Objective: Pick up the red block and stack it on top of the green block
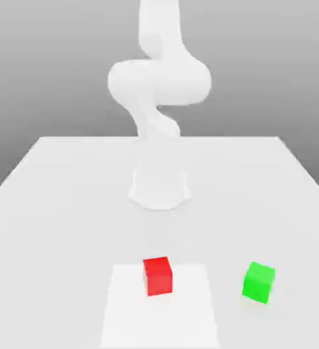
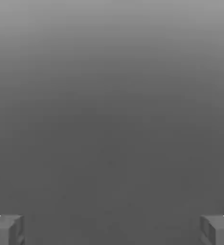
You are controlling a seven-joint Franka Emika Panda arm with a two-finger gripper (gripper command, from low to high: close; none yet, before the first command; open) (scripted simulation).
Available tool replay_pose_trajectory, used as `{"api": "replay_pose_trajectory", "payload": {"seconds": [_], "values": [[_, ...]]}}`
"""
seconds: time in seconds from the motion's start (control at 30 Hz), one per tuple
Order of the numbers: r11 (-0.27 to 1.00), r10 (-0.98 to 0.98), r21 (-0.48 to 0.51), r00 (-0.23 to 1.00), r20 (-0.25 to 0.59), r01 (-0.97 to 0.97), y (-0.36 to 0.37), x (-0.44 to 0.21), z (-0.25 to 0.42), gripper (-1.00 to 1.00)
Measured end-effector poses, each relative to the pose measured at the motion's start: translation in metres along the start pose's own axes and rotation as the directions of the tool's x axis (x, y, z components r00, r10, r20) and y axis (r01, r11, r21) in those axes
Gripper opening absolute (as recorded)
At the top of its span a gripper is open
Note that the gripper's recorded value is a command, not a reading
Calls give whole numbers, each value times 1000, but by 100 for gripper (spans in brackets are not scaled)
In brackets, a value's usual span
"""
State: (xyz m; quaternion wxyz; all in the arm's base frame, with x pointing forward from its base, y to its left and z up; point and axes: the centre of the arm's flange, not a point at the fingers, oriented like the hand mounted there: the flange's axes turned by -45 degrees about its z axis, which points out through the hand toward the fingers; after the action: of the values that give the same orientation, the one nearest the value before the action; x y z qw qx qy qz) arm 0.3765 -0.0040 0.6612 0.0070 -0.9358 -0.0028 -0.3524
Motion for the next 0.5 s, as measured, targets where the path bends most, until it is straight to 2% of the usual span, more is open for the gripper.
{"api": "replay_pose_trajectory", "payload": {"seconds": [0.27,0.5], "values": [[997,-72,50,953,293,60,4,-89,187,0],[988,-156,96,827,540,124,3,-228,300,0]]}}
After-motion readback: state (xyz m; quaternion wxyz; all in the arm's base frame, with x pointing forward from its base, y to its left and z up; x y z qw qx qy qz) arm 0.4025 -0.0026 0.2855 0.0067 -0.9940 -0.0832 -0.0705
